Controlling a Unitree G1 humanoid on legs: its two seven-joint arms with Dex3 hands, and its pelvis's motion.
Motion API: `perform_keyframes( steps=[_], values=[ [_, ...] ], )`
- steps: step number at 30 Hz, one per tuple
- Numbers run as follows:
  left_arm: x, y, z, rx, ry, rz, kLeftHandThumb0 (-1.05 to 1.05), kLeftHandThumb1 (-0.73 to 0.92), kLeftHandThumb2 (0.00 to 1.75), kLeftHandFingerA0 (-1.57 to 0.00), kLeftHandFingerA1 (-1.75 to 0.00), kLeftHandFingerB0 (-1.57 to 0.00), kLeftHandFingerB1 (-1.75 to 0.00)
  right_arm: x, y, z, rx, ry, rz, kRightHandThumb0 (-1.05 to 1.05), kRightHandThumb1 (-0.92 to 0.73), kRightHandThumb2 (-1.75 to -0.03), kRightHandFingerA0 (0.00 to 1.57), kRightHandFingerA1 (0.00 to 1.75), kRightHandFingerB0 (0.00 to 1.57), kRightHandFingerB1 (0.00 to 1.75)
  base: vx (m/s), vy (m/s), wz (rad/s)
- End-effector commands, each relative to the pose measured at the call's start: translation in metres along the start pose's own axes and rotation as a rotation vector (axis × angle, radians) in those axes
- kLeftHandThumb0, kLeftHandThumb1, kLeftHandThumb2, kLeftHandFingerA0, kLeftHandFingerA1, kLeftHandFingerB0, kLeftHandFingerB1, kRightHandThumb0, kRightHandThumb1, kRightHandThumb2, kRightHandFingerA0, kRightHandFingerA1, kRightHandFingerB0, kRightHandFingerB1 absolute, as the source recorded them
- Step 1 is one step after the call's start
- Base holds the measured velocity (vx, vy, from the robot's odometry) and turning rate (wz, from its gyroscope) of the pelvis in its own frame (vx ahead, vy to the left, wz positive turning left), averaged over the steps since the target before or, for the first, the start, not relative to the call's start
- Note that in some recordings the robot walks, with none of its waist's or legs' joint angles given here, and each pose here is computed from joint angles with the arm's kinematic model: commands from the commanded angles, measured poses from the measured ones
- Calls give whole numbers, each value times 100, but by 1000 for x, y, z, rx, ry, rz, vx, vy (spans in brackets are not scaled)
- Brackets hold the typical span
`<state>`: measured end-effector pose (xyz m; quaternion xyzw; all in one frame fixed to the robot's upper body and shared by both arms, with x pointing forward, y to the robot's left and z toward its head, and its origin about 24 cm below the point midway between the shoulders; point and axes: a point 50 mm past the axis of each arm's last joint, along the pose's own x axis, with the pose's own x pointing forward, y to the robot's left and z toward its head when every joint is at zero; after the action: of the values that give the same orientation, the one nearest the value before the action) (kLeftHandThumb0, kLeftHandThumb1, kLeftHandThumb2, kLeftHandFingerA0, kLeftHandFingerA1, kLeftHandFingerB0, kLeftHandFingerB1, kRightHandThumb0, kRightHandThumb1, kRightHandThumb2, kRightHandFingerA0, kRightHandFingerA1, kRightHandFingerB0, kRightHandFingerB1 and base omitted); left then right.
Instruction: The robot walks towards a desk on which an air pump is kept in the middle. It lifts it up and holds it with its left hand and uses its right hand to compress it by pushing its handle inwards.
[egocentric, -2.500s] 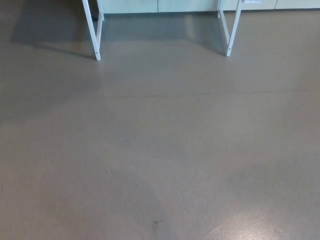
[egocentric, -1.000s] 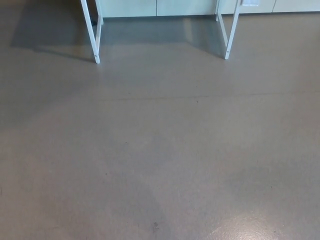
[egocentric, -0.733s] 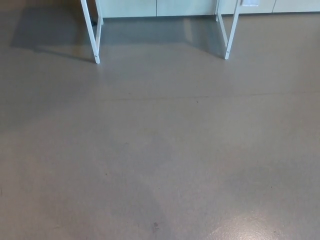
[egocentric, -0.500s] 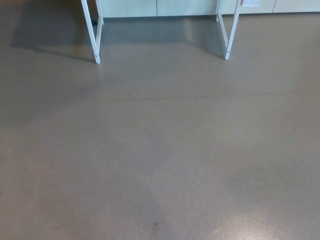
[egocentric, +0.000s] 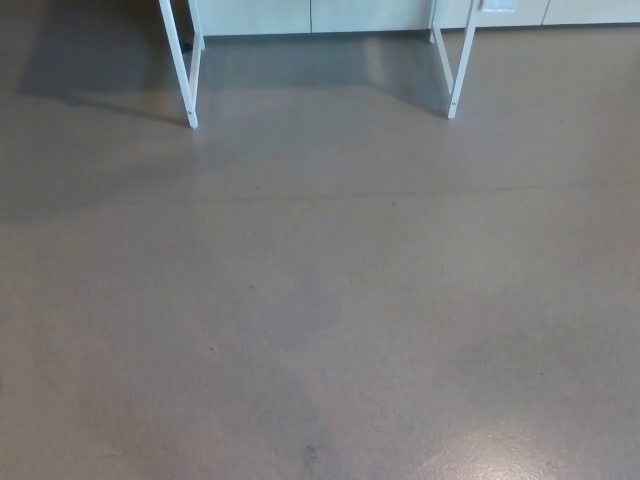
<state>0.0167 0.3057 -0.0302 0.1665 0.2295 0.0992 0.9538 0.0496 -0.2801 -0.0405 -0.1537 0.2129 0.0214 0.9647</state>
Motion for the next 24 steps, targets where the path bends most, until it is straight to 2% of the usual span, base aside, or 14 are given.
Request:
perform_keyframes(
  steps=[1,13,24],
  values=[
    [-8,5,-8,-23,51,21,-11,72,61,-38,-38,-31,-35,-3,7,-6,13,0,6,-30,-72,-61,48,42,36,37,0,0,0],
    [-36,12,-35,-7,160,48,-11,72,62,-41,-39,-32,-36,-28,26,-31,24,94,30,-30,-71,-62,50,43,37,38,0,0,0],
    [-42,14,-37,-18,142,61,-9,73,61,-41,-38,-34,-36,-30,33,-40,22,123,29,-32,-72,-62,50,41,37,37,0,0,0]
  ],
)
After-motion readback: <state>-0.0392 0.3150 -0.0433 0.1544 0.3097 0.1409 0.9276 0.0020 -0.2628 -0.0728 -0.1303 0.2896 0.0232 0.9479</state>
